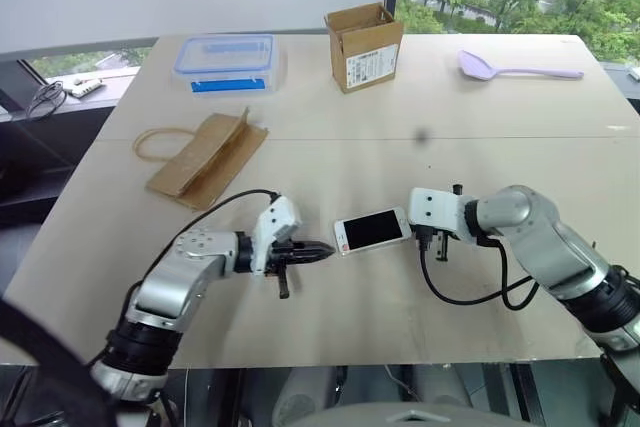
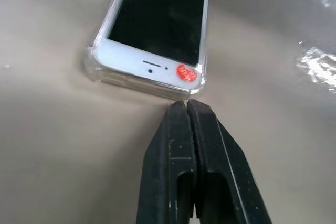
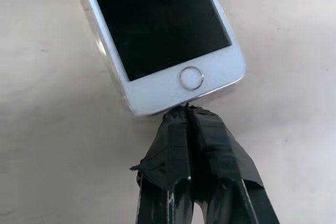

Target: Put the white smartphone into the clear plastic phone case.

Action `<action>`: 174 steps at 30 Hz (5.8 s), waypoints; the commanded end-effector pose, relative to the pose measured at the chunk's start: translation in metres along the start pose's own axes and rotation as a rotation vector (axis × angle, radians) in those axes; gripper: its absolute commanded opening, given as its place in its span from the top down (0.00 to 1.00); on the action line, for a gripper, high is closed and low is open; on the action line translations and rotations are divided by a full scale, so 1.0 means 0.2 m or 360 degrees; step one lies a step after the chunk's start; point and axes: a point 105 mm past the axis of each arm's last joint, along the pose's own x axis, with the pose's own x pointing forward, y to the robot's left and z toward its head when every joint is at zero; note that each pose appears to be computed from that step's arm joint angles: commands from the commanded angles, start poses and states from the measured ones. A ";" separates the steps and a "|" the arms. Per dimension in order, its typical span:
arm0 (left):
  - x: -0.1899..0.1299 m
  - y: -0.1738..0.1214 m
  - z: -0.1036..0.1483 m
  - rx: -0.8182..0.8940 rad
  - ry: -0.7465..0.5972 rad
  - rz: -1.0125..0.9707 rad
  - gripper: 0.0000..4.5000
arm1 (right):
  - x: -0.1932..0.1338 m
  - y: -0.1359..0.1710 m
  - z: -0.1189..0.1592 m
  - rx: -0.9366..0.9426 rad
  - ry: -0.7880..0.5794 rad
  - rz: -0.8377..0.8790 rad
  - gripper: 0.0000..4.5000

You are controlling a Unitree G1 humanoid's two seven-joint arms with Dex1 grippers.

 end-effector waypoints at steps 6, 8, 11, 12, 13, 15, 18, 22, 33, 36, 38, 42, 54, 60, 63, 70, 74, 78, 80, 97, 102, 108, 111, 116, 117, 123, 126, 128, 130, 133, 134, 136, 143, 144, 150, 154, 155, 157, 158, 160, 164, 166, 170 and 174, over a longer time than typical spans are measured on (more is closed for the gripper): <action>0.15 -0.01 0.12 0.0100 -0.0121 -0.0038 1.00 | -0.13 -0.05 0.09 0.0137 -0.0244 -0.0173 1.00; 0.20 0.00 0.11 0.0112 -0.0097 -0.0015 1.00 | -0.14 -0.06 0.09 0.0170 -0.0270 -0.0201 1.00; 0.25 0.01 0.08 0.0137 -0.0073 0.0008 1.00 | -0.14 -0.05 0.11 0.0231 -0.0339 -0.0207 1.00; 0.27 0.01 0.07 0.0140 -0.0061 0.0018 1.00 | -0.14 -0.05 0.12 0.0258 -0.0367 -0.0204 1.00; 0.28 0.02 0.05 0.0145 -0.0045 0.0024 1.00 | -0.14 -0.05 0.13 0.0273 -0.0385 -0.0199 1.00; 0.28 0.04 0.02 0.0148 0.0003 0.0062 1.00 | -0.12 -0.04 0.14 0.0281 -0.0399 -0.0188 1.00; 0.29 0.06 -0.02 0.0139 0.0044 0.0099 1.00 | -0.08 -0.02 0.15 0.0297 -0.0420 -0.0154 1.00; 0.30 0.08 -0.03 0.0139 0.0052 0.0119 1.00 | 0.00 0.00 0.13 0.0346 -0.0377 -0.0095 1.00; 0.30 0.01 -0.02 0.0136 0.0031 0.0139 1.00 | 0.15 0.13 -0.09 0.0326 0.0004 0.0159 1.00; 0.29 0.00 -0.02 0.0131 0.0027 0.0149 1.00 | 0.19 0.15 -0.11 0.0382 0.0054 0.0214 1.00; 0.29 0.00 -0.01 0.0126 0.0023 0.0153 1.00 | 0.22 0.16 -0.13 0.0421 0.0085 0.0254 1.00; 0.30 -0.01 -0.01 0.0116 0.0021 0.0160 1.00 | 0.25 0.22 -0.18 0.0498 0.0169 0.0339 1.00; 0.30 -0.02 -0.01 0.0094 0.0026 0.0184 1.00 | 0.27 0.31 -0.34 0.0676 0.0372 0.0367 1.00; 0.30 -0.02 -0.01 0.0095 0.0026 0.0184 1.00 | 0.29 0.31 -0.31 0.0699 0.0365 0.0368 1.00; 0.30 -0.02 -0.01 0.0096 0.0026 0.0185 1.00 | 0.30 0.32 -0.31 0.0696 0.0379 0.0382 1.00; 0.30 -0.03 0.00 0.0094 0.0014 0.0198 1.00 | 0.34 0.35 -0.33 0.0734 0.0415 0.0416 1.00; 0.30 -0.03 0.00 0.0089 0.0011 0.0206 1.00 | 0.38 0.37 -0.33 0.0737 0.0433 0.0425 1.00; 0.30 -0.04 -0.01 0.0082 0.0009 0.0213 1.00 | 0.42 0.38 -0.34 0.0744 0.0470 0.0430 1.00; 0.30 -0.05 -0.01 0.0079 0.0008 0.0217 1.00 | 0.43 0.39 -0.37 0.0734 0.0511 0.0424 1.00; 0.30 -0.01 -0.04 0.0058 0.0012 0.0246 1.00 | 0.20 0.13 -0.17 0.0676 0.0084 -0.0015 1.00; 0.30 0.00 -0.04 0.0063 0.0011 0.0247 1.00 | 0.07 0.09 -0.09 0.0644 -0.0081 -0.0072 1.00; 0.30 0.00 -0.04 0.0074 0.0015 0.0231 1.00 | 0.00 0.22 -0.09 0.0547 -0.0045 0.0105 1.00; 0.30 0.00 -0.04 0.0081 0.0014 0.0230 1.00 | 0.02 0.24 -0.11 0.0517 -0.0012 0.0117 1.00; 0.30 0.01 -0.04 0.0087 0.0015 0.0235 1.00 | 0.05 0.24 -0.11 0.0473 0.0015 0.0141 1.00; 0.30 0.00 -0.04 0.0087 0.0015 0.0236 1.00 | 0.06 0.25 -0.11 0.0450 0.0021 0.0152 1.00; 0.30 0.00 -0.04 0.0085 0.0014 0.0238 1.00 | 0.10 0.26 -0.12 0.0334 0.0099 0.0220 1.00; 0.30 0.00 -0.04 0.0085 0.0014 0.0238 1.00 | 0.13 0.30 -0.18 0.0320 0.0220 0.0300 1.00; 0.30 0.00 -0.04 0.0086 0.0015 0.0240 1.00 | 0.14 0.31 -0.20 0.0339 0.0272 0.0328 1.00; 0.29 0.00 -0.04 0.0087 0.0014 0.0243 1.00 | 0.15 0.32 -0.23 0.0365 0.0331 0.0349 1.00; 0.29 -0.01 -0.04 0.0085 0.0014 0.0245 1.00 | 0.17 0.33 -0.25 0.0403 0.0382 0.0393 1.00; 0.29 -0.01 -0.04 0.0084 0.0014 0.0245 1.00 | 0.17 0.34 -0.26 0.0400 0.0399 0.0408 1.00; 0.29 -0.01 -0.04 0.0081 0.0015 0.0245 1.00 | 0.19 0.35 -0.28 0.0403 0.0421 0.0426 1.00; 0.26 0.02 -0.01 0.0072 -0.0050 0.0305 1.00 | 0.23 0.26 -0.16 0.0425 0.0140 0.0256 1.00; 0.24 0.02 0.01 0.0069 -0.0095 0.0322 1.00 | 0.22 0.22 -0.10 0.0431 0.0020 0.0193 1.00; 0.14 0.08 0.18 -0.0064 -0.0470 0.0486 1.00 | 0.08 0.15 0.04 0.0439 -0.0485 -0.0054 1.00; 0.04 0.12 0.23 -0.0117 -0.0612 0.0598 1.00 | -0.04 0.07 0.11 0.0489 -0.0739 -0.0175 0.85; 0.02 0.12 0.25 -0.0112 -0.0644 0.0600 0.94 | -0.08 0.03 0.11 0.0504 -0.0787 -0.0232 0.79; -0.01 0.10 0.27 -0.0139 -0.0695 0.0575 0.82 | -0.13 0.01 0.11 0.0521 -0.0837 -0.0284 0.58; -0.02 0.09 0.27 -0.0138 -0.0701 0.0567 0.71 | -0.16 0.00 0.10 0.0523 -0.0845 -0.0313 0.47; -0.04 0.05 0.25 -0.0096 -0.0650 0.0564 0.50 | -0.22 0.01 0.06 0.0517 -0.0839 -0.0338 0.26; -0.12 -0.05 0.16 -0.0097 -0.0551 0.0582 0.09 | -0.37 0.09 -0.09 0.0575 -0.0747 -0.0338 0.00; -0.14 -0.08 0.12 -0.0101 -0.0494 0.0589 0.01 | -0.41 0.12 -0.13 0.0587 -0.0715 -0.0359 0.00; -0.19 -0.17 0.01 -0.0136 -0.0364 0.0637 0.01 | -0.49 0.18 -0.23 0.0627 -0.0619 -0.0413 0.00; -0.21 -0.22 -0.03 -0.0133 -0.0310 0.0664 0.01 | -0.52 0.19 -0.29 0.0654 -0.0564 -0.0470 0.00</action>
